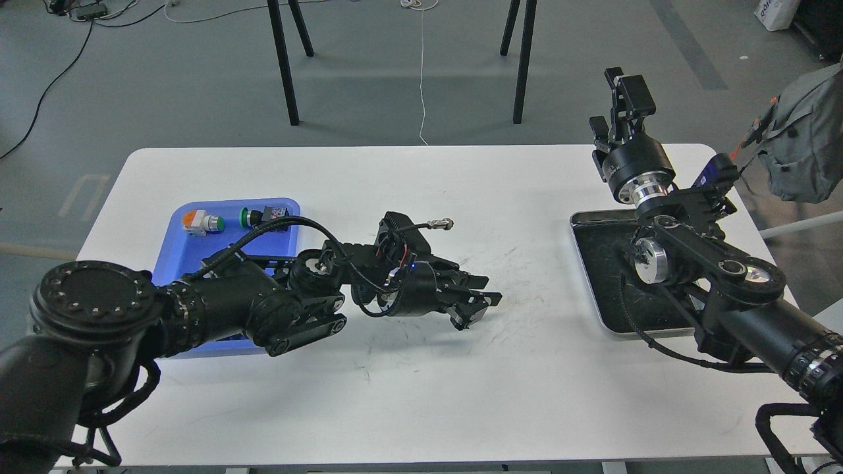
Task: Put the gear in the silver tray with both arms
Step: 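Release the gear onto the table and raise the left gripper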
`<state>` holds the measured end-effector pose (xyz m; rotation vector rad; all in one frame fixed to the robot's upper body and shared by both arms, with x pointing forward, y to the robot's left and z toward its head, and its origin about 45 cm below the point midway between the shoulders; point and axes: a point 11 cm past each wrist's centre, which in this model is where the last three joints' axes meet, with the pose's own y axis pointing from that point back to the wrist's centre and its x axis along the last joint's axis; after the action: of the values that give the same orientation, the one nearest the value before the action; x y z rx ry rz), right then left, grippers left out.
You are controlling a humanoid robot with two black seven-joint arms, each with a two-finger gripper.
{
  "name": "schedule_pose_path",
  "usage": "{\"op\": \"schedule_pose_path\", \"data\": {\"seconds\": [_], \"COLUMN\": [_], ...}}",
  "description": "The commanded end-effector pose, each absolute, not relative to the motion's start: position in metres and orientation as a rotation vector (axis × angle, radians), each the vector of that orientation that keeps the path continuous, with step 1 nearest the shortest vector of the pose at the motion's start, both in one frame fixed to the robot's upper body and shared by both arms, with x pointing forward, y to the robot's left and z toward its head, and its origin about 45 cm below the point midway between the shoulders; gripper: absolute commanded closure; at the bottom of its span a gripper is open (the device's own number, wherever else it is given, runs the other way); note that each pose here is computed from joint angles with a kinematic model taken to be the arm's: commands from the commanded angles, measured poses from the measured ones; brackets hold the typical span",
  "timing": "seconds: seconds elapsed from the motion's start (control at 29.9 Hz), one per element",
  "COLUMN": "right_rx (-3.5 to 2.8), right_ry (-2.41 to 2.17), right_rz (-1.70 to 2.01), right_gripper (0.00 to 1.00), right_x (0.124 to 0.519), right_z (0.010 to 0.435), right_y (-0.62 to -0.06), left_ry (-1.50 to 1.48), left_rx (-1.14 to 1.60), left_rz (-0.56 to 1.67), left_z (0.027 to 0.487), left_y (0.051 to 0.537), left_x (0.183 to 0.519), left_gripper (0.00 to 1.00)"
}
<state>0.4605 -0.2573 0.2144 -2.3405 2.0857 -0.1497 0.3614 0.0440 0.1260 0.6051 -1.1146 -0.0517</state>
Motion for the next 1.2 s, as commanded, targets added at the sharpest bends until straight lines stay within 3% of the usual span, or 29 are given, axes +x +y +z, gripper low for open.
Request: {"op": "schedule_pose_path", "data": {"seconds": [0.0,0.3,0.43,0.53,0.57,0.77,0.9,1.17], "right_rx": [-2.341,-2.344,-2.345,-2.359,-2.376,-2.427,-2.435,-2.616], "right_ry": [2.091,2.079,2.071,2.063,2.061,2.035,2.022,1.922], "right_rz": [-0.156,-0.173,-0.176,-0.19,-0.205,-0.252,-0.277,-0.404], "right_gripper": [0.06,0.06,0.06,0.05,0.05,0.05,0.05,0.05], "right_x": [0.461,0.462,0.463,0.462,0.461,0.46,0.46,0.453], "right_z": [0.216,0.222,0.225,0.227,0.227,0.231,0.238,0.24], "right_y": [-0.262,-0.263,-0.262,-0.263,-0.266,-0.266,-0.271,-0.264], "left_ry": [-1.07,-1.032,-0.922,-0.864,-0.844,-0.772,-0.698,-0.42], "left_rx": [0.568,0.479,0.438,0.431,0.416,0.317,0.319,0.258], "left_rz": [0.04,0.197,0.374,0.514,0.574,0.784,0.883,0.954], "left_z": [0.141,0.181,0.202,0.215,0.223,0.255,0.264,0.272], "left_y": [0.039,0.027,0.048,0.081,0.092,0.121,0.166,0.229], "left_x": [0.372,0.395,0.418,0.439,0.446,0.469,0.482,0.489], "left_gripper": [0.52,0.43,0.37,0.05,0.01,0.0,0.01,0.0]}}
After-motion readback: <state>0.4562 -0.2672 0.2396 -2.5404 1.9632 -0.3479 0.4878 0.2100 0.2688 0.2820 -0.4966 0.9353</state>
